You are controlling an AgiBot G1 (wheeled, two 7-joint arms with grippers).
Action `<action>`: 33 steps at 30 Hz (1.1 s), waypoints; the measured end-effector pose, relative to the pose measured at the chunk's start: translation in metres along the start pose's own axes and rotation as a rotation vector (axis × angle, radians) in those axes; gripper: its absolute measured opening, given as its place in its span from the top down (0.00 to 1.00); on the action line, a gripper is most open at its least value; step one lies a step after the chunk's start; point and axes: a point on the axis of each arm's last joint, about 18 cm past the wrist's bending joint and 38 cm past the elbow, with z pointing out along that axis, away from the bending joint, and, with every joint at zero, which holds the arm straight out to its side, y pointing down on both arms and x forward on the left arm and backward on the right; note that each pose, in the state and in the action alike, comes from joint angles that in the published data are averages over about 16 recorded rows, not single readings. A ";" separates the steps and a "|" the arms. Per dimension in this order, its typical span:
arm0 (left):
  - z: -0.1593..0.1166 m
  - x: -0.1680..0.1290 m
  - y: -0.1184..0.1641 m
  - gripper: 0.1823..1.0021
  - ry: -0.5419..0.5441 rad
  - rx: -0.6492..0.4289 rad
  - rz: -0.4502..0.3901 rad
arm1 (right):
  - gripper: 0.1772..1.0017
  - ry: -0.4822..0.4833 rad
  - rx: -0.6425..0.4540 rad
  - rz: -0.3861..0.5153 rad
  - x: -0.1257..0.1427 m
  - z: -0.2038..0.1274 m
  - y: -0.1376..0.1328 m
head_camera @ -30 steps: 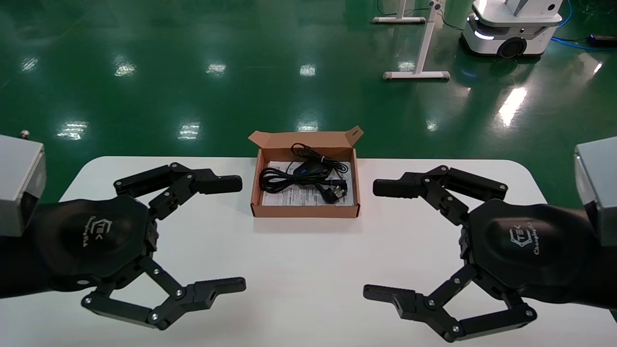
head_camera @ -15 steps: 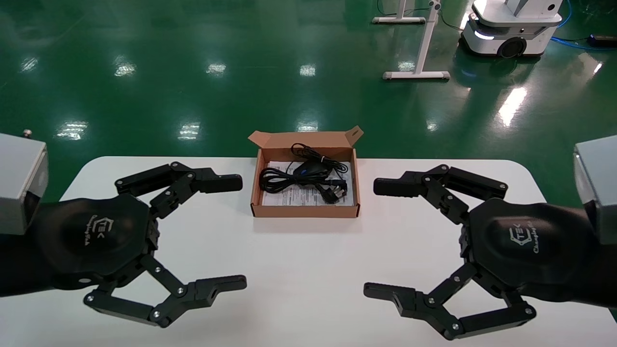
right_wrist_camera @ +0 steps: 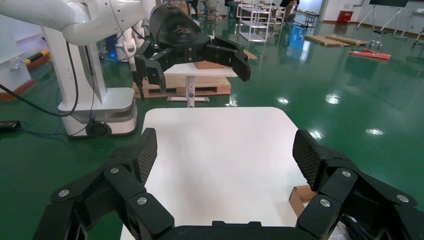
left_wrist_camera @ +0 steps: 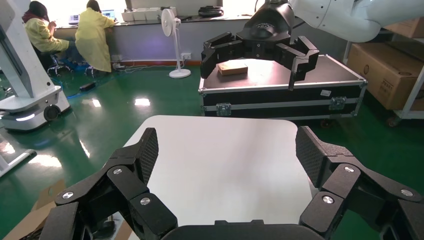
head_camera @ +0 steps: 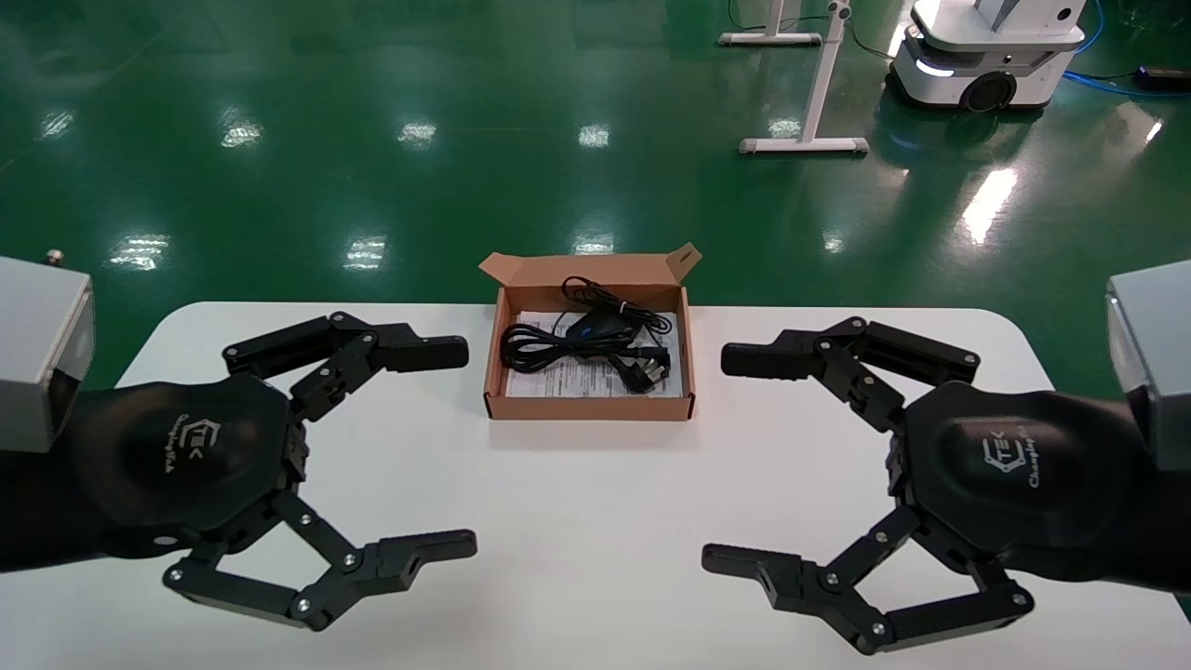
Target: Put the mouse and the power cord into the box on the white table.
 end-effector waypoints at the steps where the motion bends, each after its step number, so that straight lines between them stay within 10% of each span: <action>1: 0.000 0.000 0.000 0.00 0.000 0.000 0.000 | 0.00 0.000 0.000 0.000 0.000 0.000 0.000; 33: 0.000 0.000 0.000 0.00 -0.001 0.000 0.000 | 0.00 0.000 0.000 0.000 0.000 0.000 0.000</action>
